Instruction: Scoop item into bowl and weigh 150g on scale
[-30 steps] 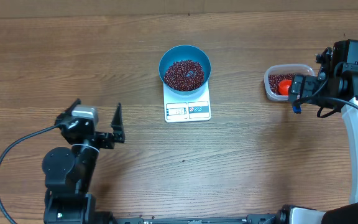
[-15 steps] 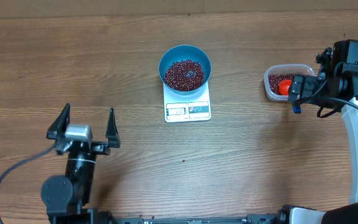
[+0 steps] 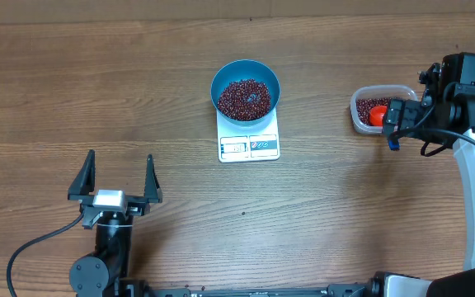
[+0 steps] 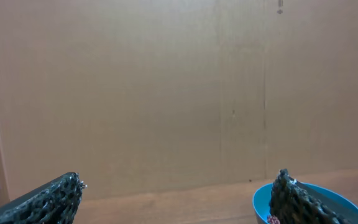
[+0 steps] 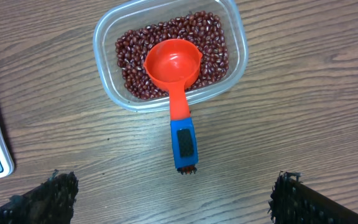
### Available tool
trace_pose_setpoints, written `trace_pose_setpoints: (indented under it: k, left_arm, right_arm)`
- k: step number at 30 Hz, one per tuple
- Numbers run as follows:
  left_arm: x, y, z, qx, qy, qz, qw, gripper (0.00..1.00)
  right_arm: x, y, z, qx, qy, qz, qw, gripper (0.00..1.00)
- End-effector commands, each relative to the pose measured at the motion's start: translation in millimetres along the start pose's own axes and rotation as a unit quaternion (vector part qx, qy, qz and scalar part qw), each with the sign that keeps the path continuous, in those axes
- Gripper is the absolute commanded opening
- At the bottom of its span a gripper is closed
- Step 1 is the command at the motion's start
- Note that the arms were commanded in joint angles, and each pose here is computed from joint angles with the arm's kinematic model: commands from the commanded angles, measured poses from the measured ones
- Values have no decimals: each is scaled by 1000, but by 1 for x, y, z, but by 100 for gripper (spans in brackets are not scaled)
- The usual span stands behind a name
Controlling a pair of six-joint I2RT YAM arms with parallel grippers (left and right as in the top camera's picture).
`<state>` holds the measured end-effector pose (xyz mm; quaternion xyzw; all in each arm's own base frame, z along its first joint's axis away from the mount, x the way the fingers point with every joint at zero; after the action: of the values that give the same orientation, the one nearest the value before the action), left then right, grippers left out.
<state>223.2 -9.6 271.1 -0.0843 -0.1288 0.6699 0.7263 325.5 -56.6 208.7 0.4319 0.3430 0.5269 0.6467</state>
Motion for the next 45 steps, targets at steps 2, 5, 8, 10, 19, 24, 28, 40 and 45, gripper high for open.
trace_pose_setpoints:
  k: [2, 5, 8, 10, 19, 24, 28, 40, 45]
  left_arm:
    - [7, 7, -5, -12, 1, 21, 1000, 100]
    - [9, 11, -7, -20, -1, 27, 999, 100]
    - [10, 15, -11, -28, 2, 33, 999, 100]
    - [11, 17, -13, -29, 7, 36, 999, 100]
    - [17, 17, -20, -13, 7, 53, 999, 100]
    - [23, 18, -42, 35, 12, 71, 997, 100]
    - [28, 23, -69, 95, 9, 90, 991, 100]
    - [25, 35, -111, 196, -35, 78, 977, 100]
    - [25, 35, -111, 195, -35, 77, 977, 99]
  right_arm:
    - [0, 11, 10, -23, 0, 2, 1000, 100]
    - [0, 11, 10, -23, 0, 2, 1000, 100]
    - [0, 11, 10, -23, 0, 2, 1000, 100]
    - [0, 11, 10, -23, 0, 2, 1000, 100]
    - [0, 11, 10, -23, 0, 2, 1000, 100]
    - [0, 11, 10, -23, 0, 2, 1000, 100]
    - [0, 11, 10, -23, 0, 2, 1000, 100]
    - [0, 11, 10, -23, 0, 2, 1000, 100]
    - [0, 11, 10, -23, 0, 2, 1000, 100]
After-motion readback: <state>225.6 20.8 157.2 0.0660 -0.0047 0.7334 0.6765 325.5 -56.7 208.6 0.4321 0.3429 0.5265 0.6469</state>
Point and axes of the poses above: each gripper's point midway between its finger pads, its own y axis back along the fingers, its own x axis along the line the jaws close on, z = x × y, the point moved 2 cm from there along y, back along the fingers
